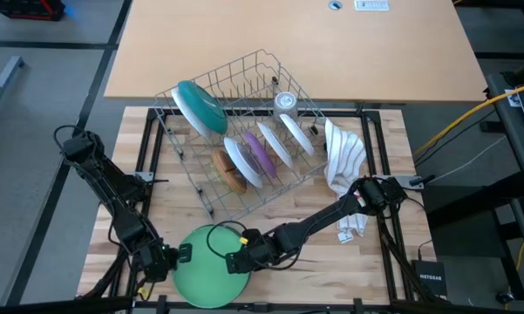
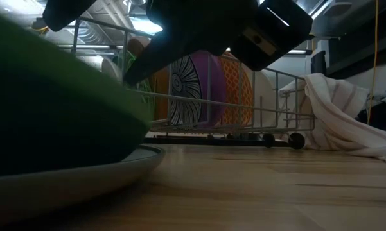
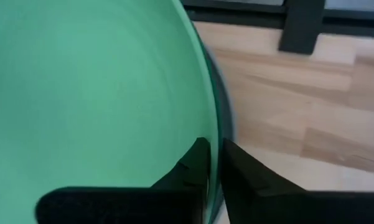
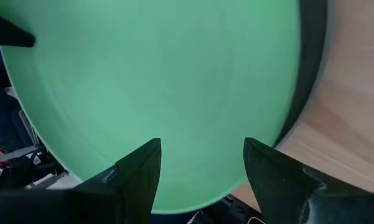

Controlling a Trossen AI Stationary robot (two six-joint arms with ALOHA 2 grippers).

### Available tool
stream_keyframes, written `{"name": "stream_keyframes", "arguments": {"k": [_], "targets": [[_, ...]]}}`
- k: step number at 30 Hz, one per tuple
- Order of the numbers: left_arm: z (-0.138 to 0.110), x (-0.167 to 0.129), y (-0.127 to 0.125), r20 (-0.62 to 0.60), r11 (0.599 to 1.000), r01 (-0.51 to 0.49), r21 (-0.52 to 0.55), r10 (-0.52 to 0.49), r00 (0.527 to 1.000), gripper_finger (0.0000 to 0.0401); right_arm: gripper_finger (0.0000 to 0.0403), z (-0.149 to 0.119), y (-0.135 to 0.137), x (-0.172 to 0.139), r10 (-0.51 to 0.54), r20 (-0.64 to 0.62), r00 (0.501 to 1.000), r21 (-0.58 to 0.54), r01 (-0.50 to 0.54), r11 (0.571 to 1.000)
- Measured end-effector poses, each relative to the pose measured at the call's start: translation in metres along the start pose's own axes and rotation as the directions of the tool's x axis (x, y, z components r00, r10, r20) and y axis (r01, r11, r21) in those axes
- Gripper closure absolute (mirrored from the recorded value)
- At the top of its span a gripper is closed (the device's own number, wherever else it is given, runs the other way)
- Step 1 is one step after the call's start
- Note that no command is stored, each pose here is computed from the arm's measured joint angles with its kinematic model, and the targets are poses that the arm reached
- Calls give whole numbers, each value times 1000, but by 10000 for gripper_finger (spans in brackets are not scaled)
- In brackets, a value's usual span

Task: Sort dishes
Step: Put the light green plate into the dish rack

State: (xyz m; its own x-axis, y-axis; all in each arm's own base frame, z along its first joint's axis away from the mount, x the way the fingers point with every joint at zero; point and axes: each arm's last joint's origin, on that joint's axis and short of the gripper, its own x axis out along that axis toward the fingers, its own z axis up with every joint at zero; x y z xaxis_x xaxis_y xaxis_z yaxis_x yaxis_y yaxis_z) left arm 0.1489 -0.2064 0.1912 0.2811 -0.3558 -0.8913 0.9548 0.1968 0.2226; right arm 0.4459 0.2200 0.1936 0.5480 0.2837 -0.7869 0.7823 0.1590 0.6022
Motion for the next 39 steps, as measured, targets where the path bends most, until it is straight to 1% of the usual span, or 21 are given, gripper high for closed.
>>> {"name": "stream_keyframes", "arguments": {"k": [5,10,15,22,25,30,36,39], "targets": [[0,0,-1,6,1000,14,-11,-14,1000,350,171,0,0,0,0,0,1000,0,0,1000],[0,2,-1,9,1000,30,7,-30,999,341,171,0,0,0,0,0,1000,0,0,1000],[0,12,-3,-12,997,76,3,-76,997,357,171,0,0,0,0,0,1000,0,0,1000],[-1,25,-3,-52,994,99,45,-96,994,369,171,0,0,0,1,1,1000,0,-1,1000],[-1,25,-3,-50,994,99,56,-96,994,372,171,0,0,0,1,1,1000,0,-1,1000],[-1,23,-3,-49,994,97,45,-95,994,395,171,0,0,0,0,1,1000,0,0,1000],[4,20,-1,-39,995,98,23,-97,995,397,171,0,0,0,0,1,1000,0,0,1000],[6,18,1,-21,994,111,-11,-112,994,398,171,0,0,0,0,1,1000,0,0,1000]]}}
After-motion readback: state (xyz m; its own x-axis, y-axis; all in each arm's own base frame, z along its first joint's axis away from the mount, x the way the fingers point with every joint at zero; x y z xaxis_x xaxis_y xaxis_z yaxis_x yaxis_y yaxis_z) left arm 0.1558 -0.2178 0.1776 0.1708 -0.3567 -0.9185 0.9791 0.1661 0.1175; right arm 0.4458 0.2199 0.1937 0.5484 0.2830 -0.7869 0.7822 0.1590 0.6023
